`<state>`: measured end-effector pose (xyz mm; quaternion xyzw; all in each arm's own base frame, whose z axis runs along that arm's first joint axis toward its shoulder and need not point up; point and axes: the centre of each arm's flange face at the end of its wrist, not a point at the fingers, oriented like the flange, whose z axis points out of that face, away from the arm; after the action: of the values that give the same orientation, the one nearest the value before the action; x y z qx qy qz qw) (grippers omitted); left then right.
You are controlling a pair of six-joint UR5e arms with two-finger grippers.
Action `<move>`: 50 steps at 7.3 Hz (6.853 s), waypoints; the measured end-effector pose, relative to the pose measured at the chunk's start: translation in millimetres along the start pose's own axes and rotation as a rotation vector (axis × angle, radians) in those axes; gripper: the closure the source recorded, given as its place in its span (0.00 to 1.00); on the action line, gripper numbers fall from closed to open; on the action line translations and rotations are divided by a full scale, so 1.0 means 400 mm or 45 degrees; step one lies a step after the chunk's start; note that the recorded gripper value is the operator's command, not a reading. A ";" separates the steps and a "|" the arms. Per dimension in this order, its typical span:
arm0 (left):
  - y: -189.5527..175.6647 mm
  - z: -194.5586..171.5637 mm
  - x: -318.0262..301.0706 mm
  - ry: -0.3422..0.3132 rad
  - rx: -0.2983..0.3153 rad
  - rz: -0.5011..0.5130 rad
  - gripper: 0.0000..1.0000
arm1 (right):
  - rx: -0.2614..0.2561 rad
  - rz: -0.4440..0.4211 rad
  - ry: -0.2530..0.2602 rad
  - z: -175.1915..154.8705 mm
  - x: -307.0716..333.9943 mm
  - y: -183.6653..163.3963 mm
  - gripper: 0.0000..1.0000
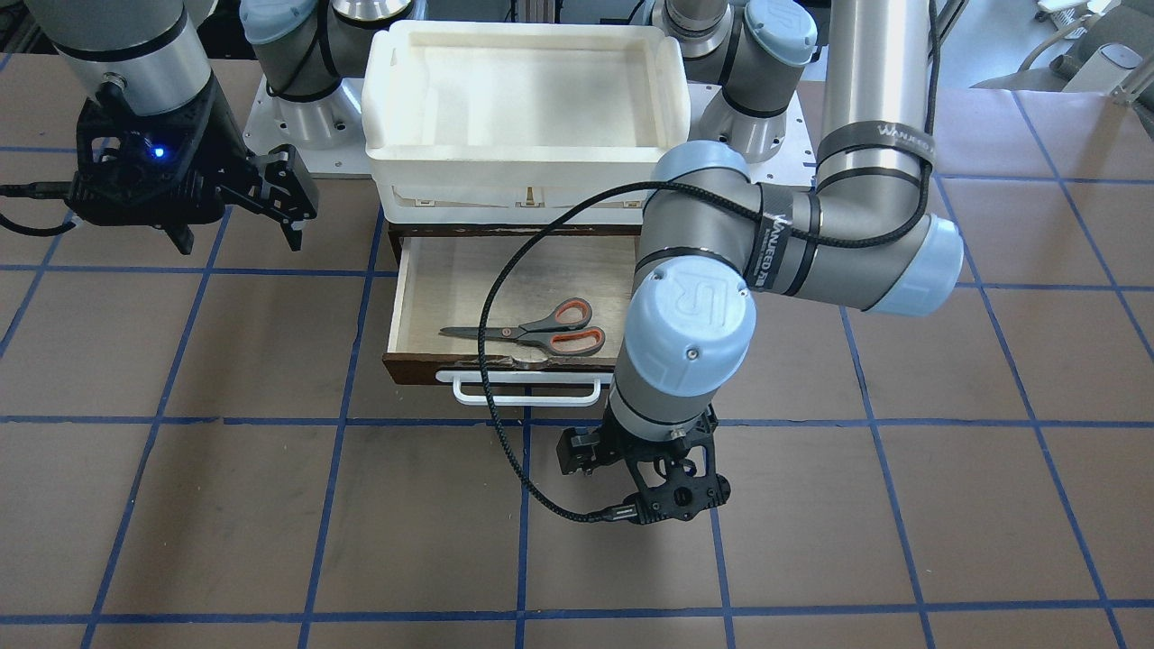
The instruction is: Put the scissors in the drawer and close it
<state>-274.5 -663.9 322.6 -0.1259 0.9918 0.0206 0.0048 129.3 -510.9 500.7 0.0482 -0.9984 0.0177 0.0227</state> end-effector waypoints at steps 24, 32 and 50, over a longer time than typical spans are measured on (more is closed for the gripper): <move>0.179 0.089 -0.033 -0.160 -0.535 -0.125 0.00 | -0.006 -0.018 0.004 0.007 0.002 0.002 0.00; 0.240 0.104 -0.050 -0.213 -0.628 -0.122 0.00 | -0.008 -0.019 0.006 0.013 0.003 0.007 0.00; 0.368 0.119 -0.103 -0.247 -0.771 -0.140 0.00 | 0.087 0.013 0.015 -0.050 0.014 0.057 0.00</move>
<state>-271.0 -509.2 281.4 -0.1726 0.9273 0.3262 0.0627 122.3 -488.1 520.2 0.0439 -0.9973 0.0523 0.0269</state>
